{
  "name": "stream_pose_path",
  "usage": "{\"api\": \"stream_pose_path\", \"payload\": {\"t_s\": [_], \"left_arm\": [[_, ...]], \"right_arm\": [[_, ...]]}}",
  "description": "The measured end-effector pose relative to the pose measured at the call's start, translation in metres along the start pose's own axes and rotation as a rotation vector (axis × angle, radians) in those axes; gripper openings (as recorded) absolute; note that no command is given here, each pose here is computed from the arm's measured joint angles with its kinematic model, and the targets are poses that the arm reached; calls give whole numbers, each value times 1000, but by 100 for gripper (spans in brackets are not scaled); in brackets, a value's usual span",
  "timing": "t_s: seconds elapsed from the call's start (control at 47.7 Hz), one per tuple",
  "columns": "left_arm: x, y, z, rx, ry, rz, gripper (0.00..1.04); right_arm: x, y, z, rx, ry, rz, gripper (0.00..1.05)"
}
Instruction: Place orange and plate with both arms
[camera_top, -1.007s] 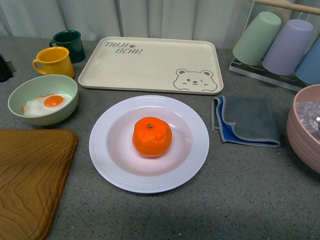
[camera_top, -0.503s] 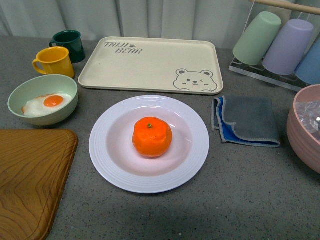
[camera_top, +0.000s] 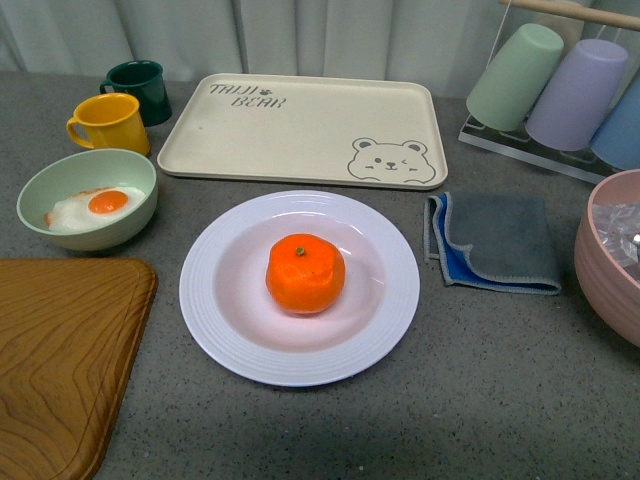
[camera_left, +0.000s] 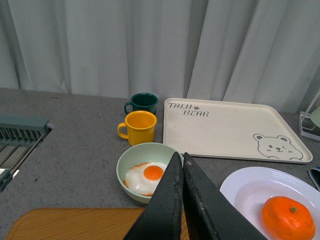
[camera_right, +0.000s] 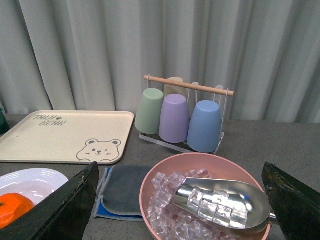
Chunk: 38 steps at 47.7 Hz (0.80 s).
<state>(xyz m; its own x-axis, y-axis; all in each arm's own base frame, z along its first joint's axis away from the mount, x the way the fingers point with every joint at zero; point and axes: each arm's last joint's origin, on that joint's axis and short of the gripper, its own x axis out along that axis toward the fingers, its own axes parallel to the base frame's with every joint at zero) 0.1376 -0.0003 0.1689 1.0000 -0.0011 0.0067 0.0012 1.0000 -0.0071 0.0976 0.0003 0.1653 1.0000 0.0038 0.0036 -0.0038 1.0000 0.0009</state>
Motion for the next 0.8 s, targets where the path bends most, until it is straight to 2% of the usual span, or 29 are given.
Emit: {"api": "stream_pose_path", "payload": {"t_s": [0.797], "left_arm": [[-26, 0, 5, 0, -18, 0, 4]], "right_arm": [[0, 0, 0, 0, 0, 0, 95]]}}
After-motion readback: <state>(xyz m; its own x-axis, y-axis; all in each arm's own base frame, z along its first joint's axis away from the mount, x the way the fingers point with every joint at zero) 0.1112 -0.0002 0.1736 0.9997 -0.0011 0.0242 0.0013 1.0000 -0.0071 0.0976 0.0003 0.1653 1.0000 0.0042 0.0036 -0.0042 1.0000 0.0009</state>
